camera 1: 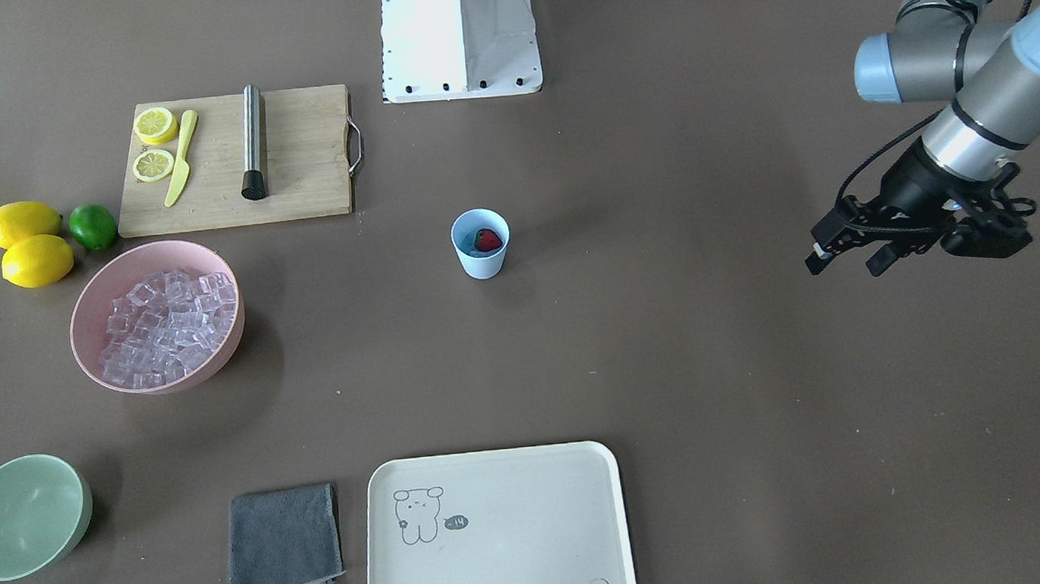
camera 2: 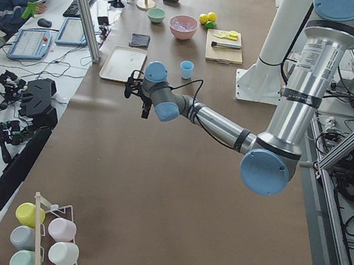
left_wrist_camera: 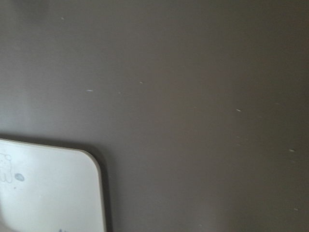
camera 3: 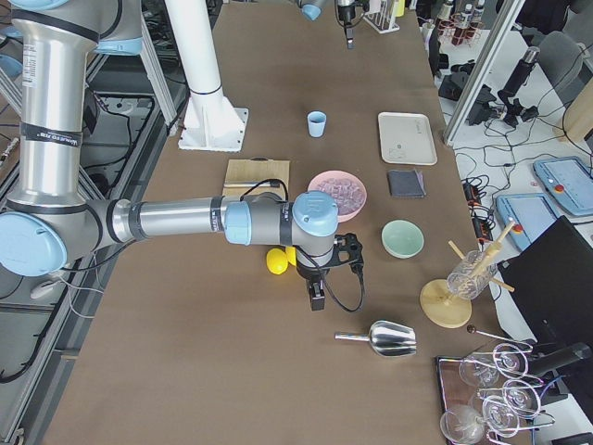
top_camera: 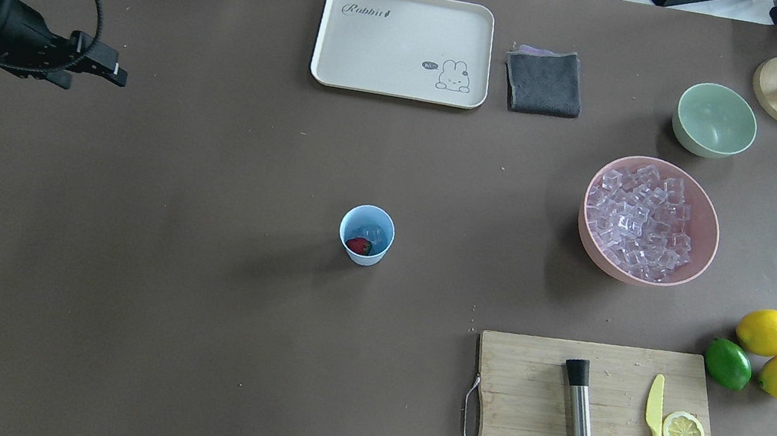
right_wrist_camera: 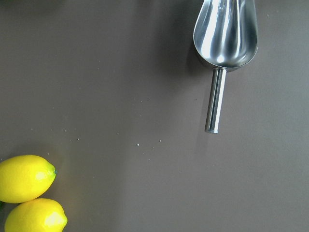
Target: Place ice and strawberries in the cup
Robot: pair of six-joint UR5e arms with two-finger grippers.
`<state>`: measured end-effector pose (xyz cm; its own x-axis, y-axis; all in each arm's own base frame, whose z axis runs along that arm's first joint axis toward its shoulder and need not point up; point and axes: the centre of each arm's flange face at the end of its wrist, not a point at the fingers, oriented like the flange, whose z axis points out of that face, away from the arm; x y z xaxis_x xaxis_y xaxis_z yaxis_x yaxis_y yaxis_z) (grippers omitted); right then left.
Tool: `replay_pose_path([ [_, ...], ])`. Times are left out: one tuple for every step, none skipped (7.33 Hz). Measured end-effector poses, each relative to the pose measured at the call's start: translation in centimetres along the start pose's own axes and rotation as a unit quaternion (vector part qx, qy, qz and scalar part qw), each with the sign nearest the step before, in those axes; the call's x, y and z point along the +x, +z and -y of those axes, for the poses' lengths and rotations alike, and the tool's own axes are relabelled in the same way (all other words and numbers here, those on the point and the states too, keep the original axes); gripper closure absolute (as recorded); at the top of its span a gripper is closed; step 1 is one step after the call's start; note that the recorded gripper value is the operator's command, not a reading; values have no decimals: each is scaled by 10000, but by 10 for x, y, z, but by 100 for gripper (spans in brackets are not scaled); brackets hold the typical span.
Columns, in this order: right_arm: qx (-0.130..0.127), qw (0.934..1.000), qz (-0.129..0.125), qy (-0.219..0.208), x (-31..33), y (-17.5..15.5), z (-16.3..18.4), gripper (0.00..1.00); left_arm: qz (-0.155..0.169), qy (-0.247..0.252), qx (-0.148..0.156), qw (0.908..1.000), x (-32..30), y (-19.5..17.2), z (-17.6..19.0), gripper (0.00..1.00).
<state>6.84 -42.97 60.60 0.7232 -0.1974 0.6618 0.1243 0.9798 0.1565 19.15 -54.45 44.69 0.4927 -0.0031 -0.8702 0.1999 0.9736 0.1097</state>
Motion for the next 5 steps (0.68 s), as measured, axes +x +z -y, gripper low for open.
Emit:
replay_pose_path([
  [3, 10000, -1, -5, 0, 0, 0, 0, 173, 275, -56, 9995, -49, -34, 15, 2],
  [4, 10000, -2, -4, 0, 0, 0, 0, 353, 528, -164, 9978, -90, -67, 28, 2],
  [3, 10000, -2, 2, 0, 0, 0, 0, 567, 733, -365, 9950, -122, -94, 40, 2],
  [-2, 10000, 1, 13, 0, 0, 0, 0, 787, 832, -585, 9917, -147, -115, 48, 2],
  [-17, 10000, 7, 34, 1, 1, -1, 0, 1008, 764, -679, 9896, -171, -139, 52, 2],
])
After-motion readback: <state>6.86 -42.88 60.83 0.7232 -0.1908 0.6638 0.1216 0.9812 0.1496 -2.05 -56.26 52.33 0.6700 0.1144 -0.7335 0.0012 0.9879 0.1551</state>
